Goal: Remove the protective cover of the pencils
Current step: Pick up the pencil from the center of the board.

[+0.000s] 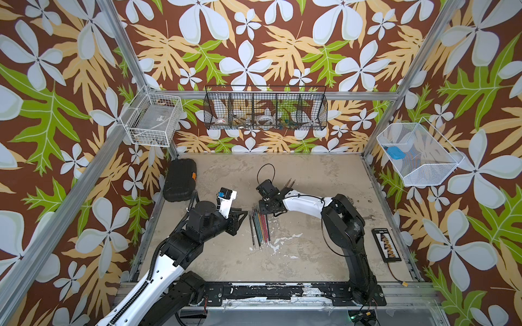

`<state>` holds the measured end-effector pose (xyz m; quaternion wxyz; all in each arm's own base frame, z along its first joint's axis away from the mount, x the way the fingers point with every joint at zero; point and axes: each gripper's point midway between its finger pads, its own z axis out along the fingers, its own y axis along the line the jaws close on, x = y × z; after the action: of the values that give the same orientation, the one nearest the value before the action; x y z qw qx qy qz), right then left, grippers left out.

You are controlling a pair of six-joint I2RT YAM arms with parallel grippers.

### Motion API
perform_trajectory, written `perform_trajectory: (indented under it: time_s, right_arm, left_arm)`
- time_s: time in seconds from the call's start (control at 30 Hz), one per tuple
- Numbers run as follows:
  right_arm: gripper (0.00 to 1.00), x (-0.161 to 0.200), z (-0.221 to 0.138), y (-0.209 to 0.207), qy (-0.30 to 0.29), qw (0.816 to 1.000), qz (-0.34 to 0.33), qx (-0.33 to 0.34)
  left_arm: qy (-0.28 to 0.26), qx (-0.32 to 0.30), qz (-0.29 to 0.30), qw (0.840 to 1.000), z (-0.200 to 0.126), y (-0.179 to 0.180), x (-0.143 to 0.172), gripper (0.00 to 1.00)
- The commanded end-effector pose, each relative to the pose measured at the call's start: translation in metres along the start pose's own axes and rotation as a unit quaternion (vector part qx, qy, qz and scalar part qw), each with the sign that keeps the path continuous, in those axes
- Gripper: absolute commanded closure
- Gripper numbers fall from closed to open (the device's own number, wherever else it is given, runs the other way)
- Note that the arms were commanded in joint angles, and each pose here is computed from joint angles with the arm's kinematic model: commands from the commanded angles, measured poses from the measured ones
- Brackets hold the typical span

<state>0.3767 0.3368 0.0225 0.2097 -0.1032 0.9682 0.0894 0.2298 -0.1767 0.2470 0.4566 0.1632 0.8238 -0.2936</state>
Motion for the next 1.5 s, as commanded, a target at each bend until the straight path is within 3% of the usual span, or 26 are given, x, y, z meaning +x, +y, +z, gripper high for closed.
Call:
perform_trajectory:
  time_s: [0.0, 0.23, 0.37, 0.53, 0.7, 0.87, 0.93, 1.17, 1.33, 1.47]
  right_arm:
    - [0.78, 0.009, 0.0, -0.006, 0.015, 1.0, 0.01, 0.011]
    - [0.97, 0.01, -0.018, -0.004, 0.008, 1.0, 0.025, -0.017]
    - [0.98, 0.001, -0.057, -0.02, -0.034, 0.997, 0.054, -0.039]
    - [1.0, -0.004, -0.118, -0.06, -0.109, 0.984, 0.104, -0.091]
    - [1.0, -0.005, -0.2, -0.122, -0.222, 0.954, 0.165, -0.118]
    - [1.0, 0.002, -0.282, -0.182, -0.346, 0.904, 0.227, -0.11]
    - [1.0, 0.004, -0.3, -0.193, -0.37, 0.89, 0.244, -0.109]
    - [1.0, 0.001, -0.316, -0.194, -0.39, 0.863, 0.29, -0.14]
    - [1.0, -0.008, -0.318, -0.188, -0.399, 0.845, 0.308, -0.178]
    - [1.0, -0.016, -0.311, -0.182, -0.384, 0.845, 0.317, -0.198]
  left_arm:
    - [-0.002, -0.001, 0.001, 1.0, 0.0, 0.0, -0.001, 0.68]
    - [0.022, 0.005, -0.005, 1.0, 0.009, 0.0, 0.006, 0.65]
    - [0.047, 0.038, -0.014, 0.998, 0.022, -0.01, 0.009, 0.65]
    - [0.06, 0.113, -0.015, 0.992, 0.048, -0.053, 0.003, 0.55]
    - [0.081, 0.172, 0.011, 0.982, 0.091, -0.114, -0.002, 0.55]
    - [0.113, 0.228, 0.024, 0.967, 0.145, -0.155, -0.017, 0.58]
    - [0.118, 0.247, 0.034, 0.961, 0.158, -0.167, -0.026, 0.58]
    - [0.151, 0.294, 0.044, 0.943, 0.19, -0.188, -0.025, 0.57]
    - [0.171, 0.28, 0.067, 0.942, 0.2, -0.187, -0.001, 0.57]
    - [0.178, 0.262, 0.08, 0.945, 0.202, -0.182, 0.008, 0.57]
